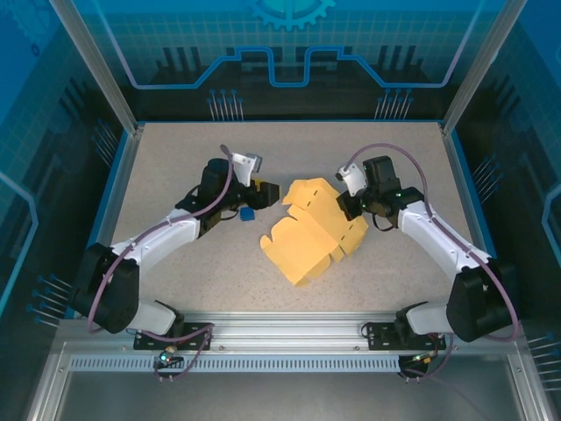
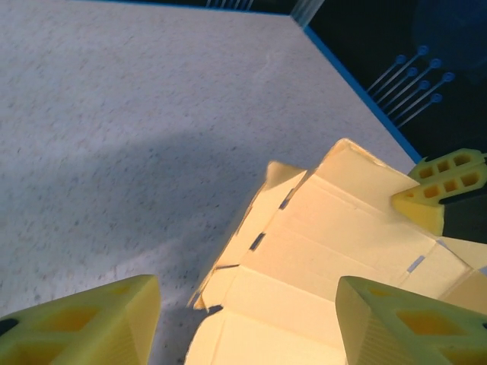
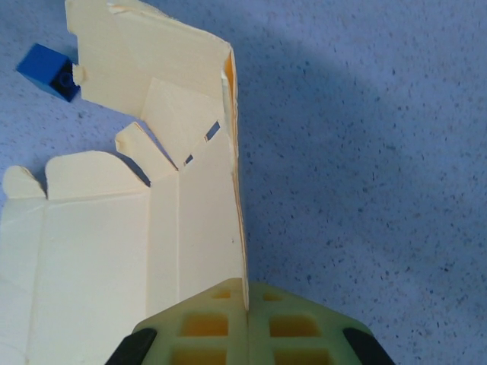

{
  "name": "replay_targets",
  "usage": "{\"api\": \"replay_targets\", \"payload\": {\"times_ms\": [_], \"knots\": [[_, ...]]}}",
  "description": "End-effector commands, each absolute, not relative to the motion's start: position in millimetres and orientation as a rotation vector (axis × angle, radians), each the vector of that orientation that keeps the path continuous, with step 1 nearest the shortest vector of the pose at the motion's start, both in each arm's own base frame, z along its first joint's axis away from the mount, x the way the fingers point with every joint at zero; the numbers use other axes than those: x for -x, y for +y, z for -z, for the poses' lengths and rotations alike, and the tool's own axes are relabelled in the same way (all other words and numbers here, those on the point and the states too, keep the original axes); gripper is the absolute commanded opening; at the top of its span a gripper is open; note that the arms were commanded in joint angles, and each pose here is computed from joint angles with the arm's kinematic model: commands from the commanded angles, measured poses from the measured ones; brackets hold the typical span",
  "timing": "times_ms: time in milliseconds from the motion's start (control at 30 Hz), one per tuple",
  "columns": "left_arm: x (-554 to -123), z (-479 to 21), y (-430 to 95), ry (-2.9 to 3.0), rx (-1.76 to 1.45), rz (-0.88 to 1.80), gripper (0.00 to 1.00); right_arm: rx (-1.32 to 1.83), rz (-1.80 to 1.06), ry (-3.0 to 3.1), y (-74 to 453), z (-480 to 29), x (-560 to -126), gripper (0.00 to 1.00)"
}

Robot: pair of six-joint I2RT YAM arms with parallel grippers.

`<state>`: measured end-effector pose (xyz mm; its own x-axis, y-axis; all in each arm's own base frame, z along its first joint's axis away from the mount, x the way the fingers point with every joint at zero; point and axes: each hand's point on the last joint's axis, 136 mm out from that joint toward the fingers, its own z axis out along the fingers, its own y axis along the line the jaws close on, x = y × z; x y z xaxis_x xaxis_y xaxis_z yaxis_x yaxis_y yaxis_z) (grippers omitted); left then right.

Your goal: Fold the paper box

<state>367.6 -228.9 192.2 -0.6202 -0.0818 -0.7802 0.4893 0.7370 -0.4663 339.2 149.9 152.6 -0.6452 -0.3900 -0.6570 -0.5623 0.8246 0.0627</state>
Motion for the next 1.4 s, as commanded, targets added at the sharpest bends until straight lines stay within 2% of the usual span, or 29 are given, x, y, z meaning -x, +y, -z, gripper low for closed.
{"api": "replay_targets", "payload": {"times_ms": [0,433,667,1000,1233,1367], "knots": [[-368.5,-187.1,-217.7,2.075,-0.189,0.839,0.64,0.649,-0.329,2.381,144.1,-143.0,-343.9,0.00],[-327.9,-89.2,-220.3,2.338,-0.210,0.686,0.65,0.607,-0.279,2.416,131.1,-124.4,-349.7,0.00],[-321.2,-73.8,-215.0,2.370,-0.224,0.620,0.65,0.608,-0.287,2.403,132.0,-126.3,-349.3,0.00],[-311.5,-107.5,-305.9,2.199,-0.527,0.815,0.55,0.597,-0.297,2.420,134.5,-120.8,-350.9,0.00],[-307.4,-83.5,-366.3,2.185,-0.673,0.866,0.42,0.597,-0.290,2.417,134.1,-122.8,-350.7,0.00],[-309.5,-66.1,-382.7,2.191,-0.718,0.823,0.34,0.601,-0.284,2.417,133.2,-123.1,-350.5,0.01]]}}
